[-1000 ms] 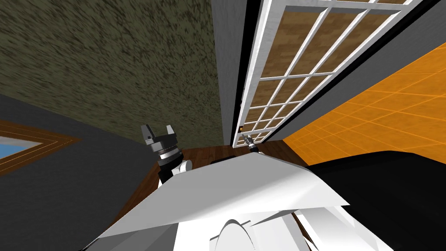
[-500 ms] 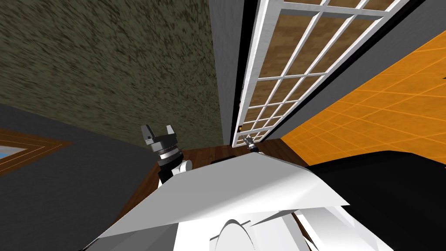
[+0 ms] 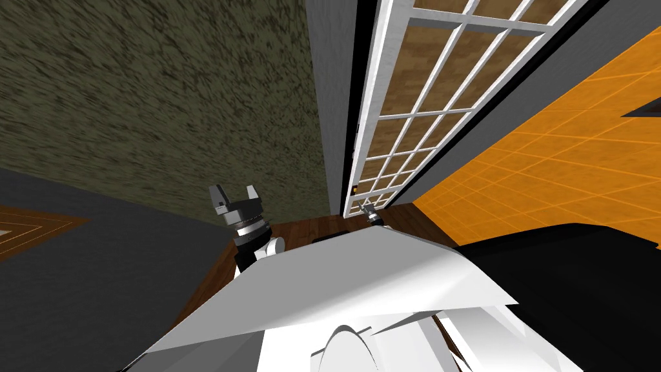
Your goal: Pull the door open
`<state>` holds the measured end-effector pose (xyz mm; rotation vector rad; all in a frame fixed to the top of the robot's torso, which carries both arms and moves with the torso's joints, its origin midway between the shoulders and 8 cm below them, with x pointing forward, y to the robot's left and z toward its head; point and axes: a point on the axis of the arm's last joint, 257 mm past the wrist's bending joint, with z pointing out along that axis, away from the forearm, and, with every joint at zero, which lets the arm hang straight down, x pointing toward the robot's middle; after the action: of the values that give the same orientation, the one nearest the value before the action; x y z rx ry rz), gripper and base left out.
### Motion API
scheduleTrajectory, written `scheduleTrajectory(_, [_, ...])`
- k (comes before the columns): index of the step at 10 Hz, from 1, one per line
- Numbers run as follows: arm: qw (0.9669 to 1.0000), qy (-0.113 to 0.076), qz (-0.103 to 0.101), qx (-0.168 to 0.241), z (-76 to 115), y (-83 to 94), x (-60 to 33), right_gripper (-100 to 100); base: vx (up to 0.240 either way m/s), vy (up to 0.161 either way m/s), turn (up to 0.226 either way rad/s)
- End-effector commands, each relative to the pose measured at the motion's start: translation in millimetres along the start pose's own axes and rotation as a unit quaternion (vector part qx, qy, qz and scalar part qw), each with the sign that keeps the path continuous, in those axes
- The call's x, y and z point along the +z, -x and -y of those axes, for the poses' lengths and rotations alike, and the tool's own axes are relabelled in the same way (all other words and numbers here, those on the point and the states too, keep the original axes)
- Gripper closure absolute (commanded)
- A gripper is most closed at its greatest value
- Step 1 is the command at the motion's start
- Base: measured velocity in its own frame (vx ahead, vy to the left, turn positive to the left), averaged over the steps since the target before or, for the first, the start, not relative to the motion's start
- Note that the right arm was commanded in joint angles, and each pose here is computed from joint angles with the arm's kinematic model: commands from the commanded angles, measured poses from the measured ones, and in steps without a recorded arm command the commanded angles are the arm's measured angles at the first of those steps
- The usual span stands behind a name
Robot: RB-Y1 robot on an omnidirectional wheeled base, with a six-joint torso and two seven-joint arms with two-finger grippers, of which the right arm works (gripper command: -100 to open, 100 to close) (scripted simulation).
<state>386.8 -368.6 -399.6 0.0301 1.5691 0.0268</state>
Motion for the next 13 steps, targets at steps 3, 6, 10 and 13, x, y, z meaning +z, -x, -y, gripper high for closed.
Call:
scheduleTrajectory(3, [0.9999, -0.005, 0.0, -0.013, 5.2, -0.1, -1.3, -100, 0.041, 0.015, 0.018])
scheduleTrajectory(6, [0.9998, -0.017, 0.0, -0.013, 15.3, 0.2, -3.2, -100, 0.195, -0.008, 0.097])
scheduleTrajectory(10, [0.9995, -0.028, 0.0, -0.013, 23.6, 0.5, -5.0, -100, 0.167, -0.008, 0.072])
scheduleTrajectory(13, [0.9995, -0.028, 0.0, -0.013, 23.6, 0.5, -5.0, 100, -0.022, 0.0, -0.003])
